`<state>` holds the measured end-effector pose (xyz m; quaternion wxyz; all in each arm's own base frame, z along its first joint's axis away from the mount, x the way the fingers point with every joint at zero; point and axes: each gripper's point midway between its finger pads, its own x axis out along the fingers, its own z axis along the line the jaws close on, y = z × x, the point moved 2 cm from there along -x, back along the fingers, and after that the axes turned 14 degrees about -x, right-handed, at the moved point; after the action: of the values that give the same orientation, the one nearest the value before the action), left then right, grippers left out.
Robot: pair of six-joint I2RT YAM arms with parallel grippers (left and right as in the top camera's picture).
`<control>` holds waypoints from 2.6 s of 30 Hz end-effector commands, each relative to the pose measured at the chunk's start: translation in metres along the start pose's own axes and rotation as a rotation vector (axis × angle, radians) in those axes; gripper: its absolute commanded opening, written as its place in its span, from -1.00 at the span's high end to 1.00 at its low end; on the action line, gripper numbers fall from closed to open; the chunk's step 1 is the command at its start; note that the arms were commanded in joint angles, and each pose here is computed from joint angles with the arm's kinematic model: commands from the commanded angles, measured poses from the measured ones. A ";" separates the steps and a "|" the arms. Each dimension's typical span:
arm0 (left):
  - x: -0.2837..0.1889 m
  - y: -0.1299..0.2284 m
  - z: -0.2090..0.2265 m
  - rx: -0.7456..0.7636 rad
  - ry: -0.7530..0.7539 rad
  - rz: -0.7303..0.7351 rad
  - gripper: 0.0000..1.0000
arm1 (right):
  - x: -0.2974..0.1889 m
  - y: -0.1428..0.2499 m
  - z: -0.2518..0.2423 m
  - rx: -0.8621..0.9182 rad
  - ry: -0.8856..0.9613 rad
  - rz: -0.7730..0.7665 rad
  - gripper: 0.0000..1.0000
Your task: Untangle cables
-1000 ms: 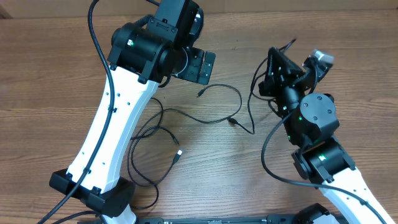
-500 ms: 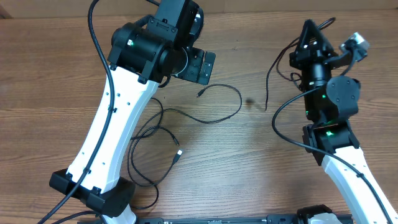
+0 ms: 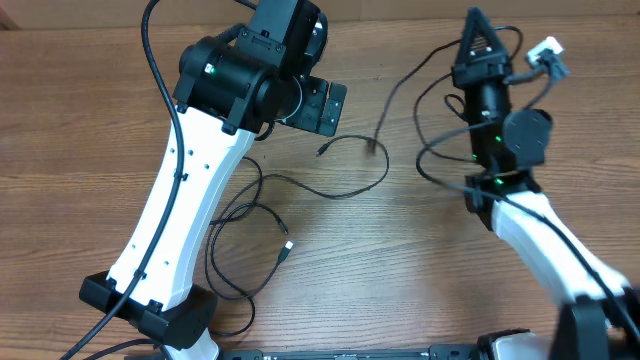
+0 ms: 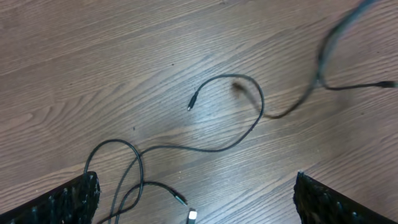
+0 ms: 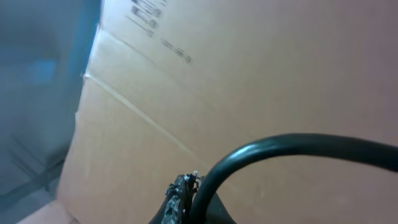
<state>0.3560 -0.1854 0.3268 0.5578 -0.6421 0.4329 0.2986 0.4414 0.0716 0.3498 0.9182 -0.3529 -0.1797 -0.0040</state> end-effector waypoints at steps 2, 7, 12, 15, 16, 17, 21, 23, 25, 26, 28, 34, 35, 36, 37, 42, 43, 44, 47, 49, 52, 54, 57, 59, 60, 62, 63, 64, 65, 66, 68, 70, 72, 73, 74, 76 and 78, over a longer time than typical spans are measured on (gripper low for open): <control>0.002 -0.001 -0.003 -0.013 0.012 0.003 -0.99 | 0.011 0.017 -0.008 0.122 -0.042 0.017 0.92; 0.002 -0.001 -0.003 -0.013 0.011 0.003 -0.99 | 0.023 0.030 -0.012 0.123 -0.039 0.044 0.92; 0.002 -0.001 -0.003 -0.013 0.011 0.003 -0.99 | 0.037 0.025 -0.015 0.060 0.003 0.024 0.92; 0.002 -0.001 -0.003 -0.014 0.011 0.003 -0.99 | 0.043 0.016 -0.033 0.002 0.097 -0.008 0.92; 0.002 -0.001 -0.003 -0.013 0.011 0.003 -0.99 | 0.044 0.012 -0.042 -0.010 0.142 -0.020 0.92; 0.002 -0.001 -0.003 -0.013 0.011 0.003 -0.99 | 0.043 0.008 -0.052 -0.030 0.188 -0.034 0.92; 0.002 -0.001 -0.003 -0.013 0.011 0.003 -0.99 | 0.039 -0.010 -0.087 -0.094 0.301 -0.070 0.92; 0.002 -0.001 -0.003 -0.013 0.011 0.003 -0.99 | 0.037 -0.020 -0.104 -0.141 0.337 -0.081 0.92; 0.002 -0.001 -0.003 -0.013 0.011 0.003 -0.99 | 0.033 -0.031 -0.125 -0.183 0.382 -0.093 0.92; 0.002 -0.001 -0.003 -0.013 0.011 0.003 -0.99 | 0.031 -0.036 -0.138 -0.190 0.410 -0.098 0.92; 0.002 -0.001 -0.003 -0.013 0.011 0.003 -0.99 | 0.024 -0.047 -0.166 -0.203 0.470 -0.110 0.92; 0.002 -0.001 -0.003 -0.013 0.011 0.003 -0.99 | -0.006 -0.068 -0.253 -0.225 0.666 -0.112 0.92; 0.002 -0.001 -0.003 -0.013 0.011 0.003 -0.99 | -0.012 -0.072 -0.265 -0.226 0.692 -0.117 0.92; 0.002 -0.001 -0.003 -0.014 0.011 0.003 -0.99 | -0.017 -0.077 -0.276 -0.228 0.713 -0.126 0.92; 0.002 -0.001 -0.003 -0.014 0.011 0.003 -0.99 | -0.023 -0.083 -0.289 -0.231 0.738 -0.139 0.92; 0.002 -0.001 -0.003 -0.014 0.011 0.003 -0.99 | -0.056 -0.114 -0.336 -0.256 0.846 -0.180 0.92; 0.002 -0.001 -0.003 -0.013 0.011 0.003 -0.99 | -0.062 -0.120 -0.341 -0.266 0.862 -0.187 0.92; 0.002 -0.001 -0.003 -0.013 0.011 0.003 -0.99 | -0.068 -0.127 -0.347 -0.284 0.880 -0.192 0.92; 0.002 -0.001 -0.003 -0.013 0.011 0.003 -0.99 | -0.084 -0.148 -0.358 -0.313 0.920 -0.220 0.92; 0.002 -0.001 -0.003 -0.013 0.011 0.003 -0.99 | -0.095 -0.162 -0.364 -0.323 0.940 -0.248 0.92; 0.002 -0.001 -0.003 -0.013 0.011 0.003 -0.99 | -0.108 -0.181 -0.371 -0.331 0.965 -0.287 0.92; 0.002 -0.001 -0.003 -0.013 0.011 0.003 -0.98 | -0.115 -0.190 -0.374 -0.336 0.977 -0.301 0.91; 0.002 -0.001 -0.003 -0.013 0.011 0.003 -0.99 | -0.119 -0.196 -0.377 -0.334 0.972 -0.297 0.02; 0.002 -0.001 -0.003 -0.013 0.011 0.003 -0.99 | -0.116 -0.194 -0.376 -0.352 0.947 -0.260 -0.69; 0.002 -0.001 -0.003 -0.014 0.011 0.003 -0.99 | -0.114 -0.192 -0.375 -0.379 0.933 -0.231 -1.00; 0.002 -0.001 -0.003 -0.013 0.011 0.003 -0.99 | -0.109 -0.188 -0.374 -0.441 0.912 -0.171 -1.00; 0.002 -0.001 -0.003 -0.013 0.011 0.003 -0.99 | -0.107 -0.186 -0.373 -0.473 0.900 -0.136 -1.00; 0.002 -0.001 -0.003 -0.013 0.011 0.003 -0.99 | -0.105 -0.181 -0.373 -0.501 0.889 -0.094 -1.00; 0.002 -0.001 -0.003 -0.013 0.011 0.003 -0.99 | -0.104 -0.178 -0.373 -0.519 0.878 -0.059 -1.00; 0.002 -0.001 -0.003 -0.013 0.011 0.003 -0.99 | -0.103 -0.173 -0.372 -0.540 0.869 -0.014 -1.00; 0.002 -0.001 -0.003 -0.013 0.011 0.003 -0.99 | -0.101 -0.168 -0.370 -0.580 0.853 0.044 -0.99; 0.002 -0.001 -0.003 -0.014 0.012 0.003 -0.99 | -0.098 -0.166 -0.364 -0.615 0.824 0.089 -1.00; 0.002 -0.001 -0.003 -0.013 0.011 0.003 -0.99 | -0.093 -0.164 -0.352 -0.629 0.779 0.132 -1.00; 0.002 -0.001 -0.003 -0.013 0.011 0.003 -0.99 | -0.091 -0.163 -0.346 -0.634 0.757 0.157 -1.00; 0.002 -0.001 -0.003 -0.013 0.011 0.003 -0.99 | -0.090 -0.162 -0.339 -0.638 0.738 0.182 -1.00; 0.002 -0.001 -0.003 -0.013 0.011 0.003 -0.99 | -0.090 -0.160 -0.327 -0.642 0.723 0.235 -1.00; 0.002 -0.001 -0.003 -0.013 0.011 0.003 -0.99 | -0.093 -0.158 -0.318 -0.673 0.734 0.290 -1.00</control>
<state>0.3560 -0.1854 0.3268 0.5578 -0.6421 0.4329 0.2986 0.4346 -0.2804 0.1495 0.7807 -0.5605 0.2667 -0.0720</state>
